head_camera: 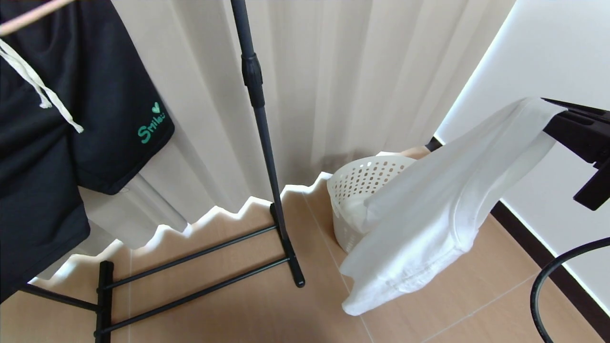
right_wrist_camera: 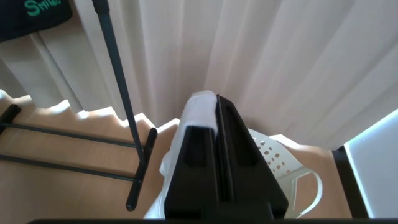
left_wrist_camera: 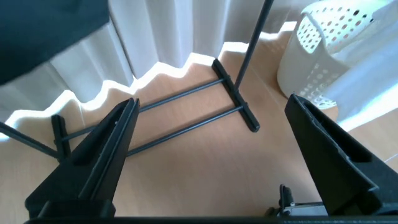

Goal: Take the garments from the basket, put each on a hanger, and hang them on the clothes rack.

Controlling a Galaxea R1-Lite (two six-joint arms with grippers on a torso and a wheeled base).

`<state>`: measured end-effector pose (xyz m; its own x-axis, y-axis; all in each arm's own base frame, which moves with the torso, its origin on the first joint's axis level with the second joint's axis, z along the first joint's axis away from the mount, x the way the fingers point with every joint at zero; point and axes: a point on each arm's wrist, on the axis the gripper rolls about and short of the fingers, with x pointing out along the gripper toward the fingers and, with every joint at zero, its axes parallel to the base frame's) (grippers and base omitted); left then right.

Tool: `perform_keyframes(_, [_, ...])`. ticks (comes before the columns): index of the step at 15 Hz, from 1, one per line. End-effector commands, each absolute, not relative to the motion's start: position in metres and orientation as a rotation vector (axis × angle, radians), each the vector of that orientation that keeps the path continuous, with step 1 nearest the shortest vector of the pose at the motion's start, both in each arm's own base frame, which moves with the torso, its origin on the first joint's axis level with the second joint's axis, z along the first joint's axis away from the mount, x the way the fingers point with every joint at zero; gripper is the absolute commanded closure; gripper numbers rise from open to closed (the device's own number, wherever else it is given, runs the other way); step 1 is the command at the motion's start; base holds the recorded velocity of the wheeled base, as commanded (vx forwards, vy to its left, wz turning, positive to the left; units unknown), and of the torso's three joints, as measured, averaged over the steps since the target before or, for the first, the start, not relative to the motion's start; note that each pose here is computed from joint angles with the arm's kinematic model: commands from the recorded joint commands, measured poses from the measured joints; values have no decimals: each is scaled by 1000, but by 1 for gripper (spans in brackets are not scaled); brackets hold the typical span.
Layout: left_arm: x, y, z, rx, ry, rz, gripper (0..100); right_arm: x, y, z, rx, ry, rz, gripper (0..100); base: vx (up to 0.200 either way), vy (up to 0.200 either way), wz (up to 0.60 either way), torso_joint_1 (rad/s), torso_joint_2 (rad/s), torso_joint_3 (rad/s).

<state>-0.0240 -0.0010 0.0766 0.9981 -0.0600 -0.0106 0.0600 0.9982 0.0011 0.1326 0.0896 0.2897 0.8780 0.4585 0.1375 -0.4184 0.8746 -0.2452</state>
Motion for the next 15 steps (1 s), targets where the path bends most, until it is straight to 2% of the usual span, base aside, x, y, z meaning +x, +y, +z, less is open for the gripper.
perform_keyframes(1, [-24, -1, 77, 1, 11, -60, 0, 133, 90, 289, -212, -194, 462, 100, 0, 0, 0, 124, -456, -163])
perform_keyframes(8, [-24, -1, 77, 1, 12, -61, 0, 138, 94, 282, -225, -161, 466, 100, 0, 0, 0, 147, -476, -128])
perform_keyframes(15, [-24, -1, 77, 1, 12, -60, 0, 141, 96, 279, -230, -149, 473, 100, 0, 0, 0, 193, -514, -111])
